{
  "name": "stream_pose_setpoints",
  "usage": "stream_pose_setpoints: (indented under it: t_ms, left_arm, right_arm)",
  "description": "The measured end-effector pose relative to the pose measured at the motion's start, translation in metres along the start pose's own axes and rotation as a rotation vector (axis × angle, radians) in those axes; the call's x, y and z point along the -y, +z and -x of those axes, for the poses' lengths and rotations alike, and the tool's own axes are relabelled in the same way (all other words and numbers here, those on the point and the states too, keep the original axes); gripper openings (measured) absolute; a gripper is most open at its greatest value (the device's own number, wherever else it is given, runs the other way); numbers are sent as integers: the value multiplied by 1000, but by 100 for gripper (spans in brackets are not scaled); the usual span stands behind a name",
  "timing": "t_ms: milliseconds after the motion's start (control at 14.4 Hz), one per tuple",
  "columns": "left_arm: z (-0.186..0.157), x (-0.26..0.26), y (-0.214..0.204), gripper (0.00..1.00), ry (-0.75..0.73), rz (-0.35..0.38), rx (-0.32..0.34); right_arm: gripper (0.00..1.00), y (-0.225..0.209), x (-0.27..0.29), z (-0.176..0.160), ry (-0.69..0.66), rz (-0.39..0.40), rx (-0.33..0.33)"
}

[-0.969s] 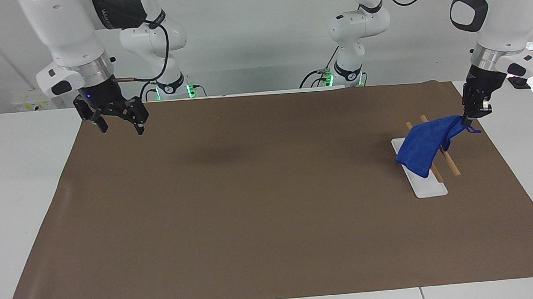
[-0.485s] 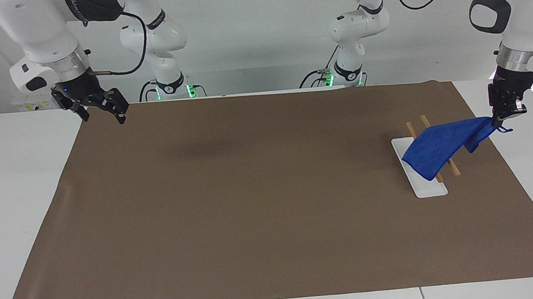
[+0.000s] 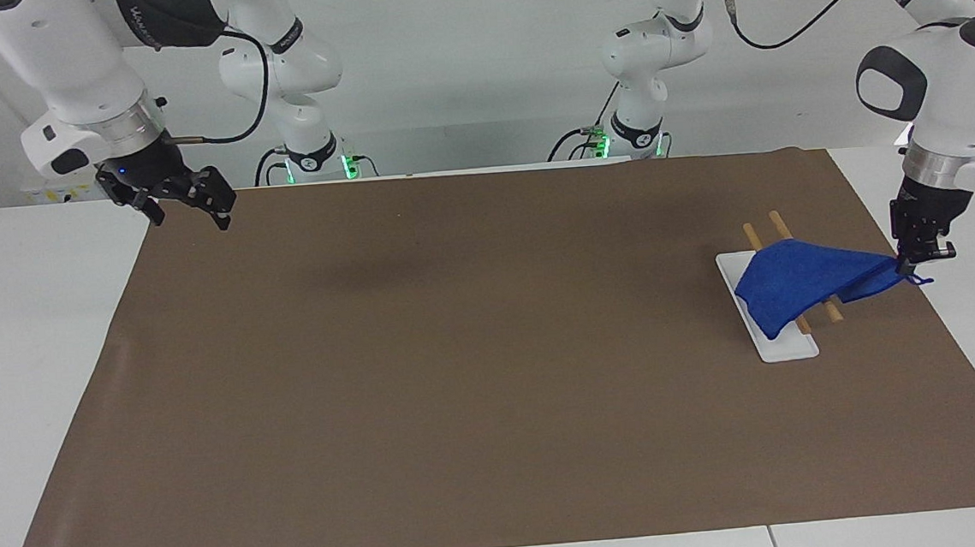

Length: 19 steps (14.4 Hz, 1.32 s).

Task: Right arm passes towel to left arm to hang
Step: 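Drape the towel over the wooden rack bar with the left gripper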

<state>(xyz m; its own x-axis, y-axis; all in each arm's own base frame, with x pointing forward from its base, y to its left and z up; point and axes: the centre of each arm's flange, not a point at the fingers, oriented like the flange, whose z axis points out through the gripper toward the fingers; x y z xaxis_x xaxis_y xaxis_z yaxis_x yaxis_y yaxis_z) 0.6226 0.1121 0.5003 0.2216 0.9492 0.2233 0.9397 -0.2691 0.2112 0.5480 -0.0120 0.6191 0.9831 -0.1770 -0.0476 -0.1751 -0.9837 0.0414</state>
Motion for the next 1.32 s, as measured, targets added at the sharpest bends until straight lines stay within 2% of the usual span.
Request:
stream_pose_setpoints:
  t_ms: [277,485,692,900,1108,1315]
  left_arm:
    - [-11,2,30,2,-13,-8,-4]
    - [-17,5,34,30,-22,-8,-8]
    - [-15,4,33,67,-17,-6,-9]
    - [-15,3,27,99,-14,2,-13]
    - [-14,4,14,100,35,-1,-12]
    - [5,-1,0,100,177,-29,10]
  right_arm:
    - [100,0,3,0,-5,0,0]
    - [100,0,3,0,-5,0,0]
    - [100,1,3,0,-5,1,2]
    - [100,3,3,-1,-5,0,-1]
    - [100,4,3,-1,-5,0,-4]
    - [100,4,3,-1,-5,0,-5]
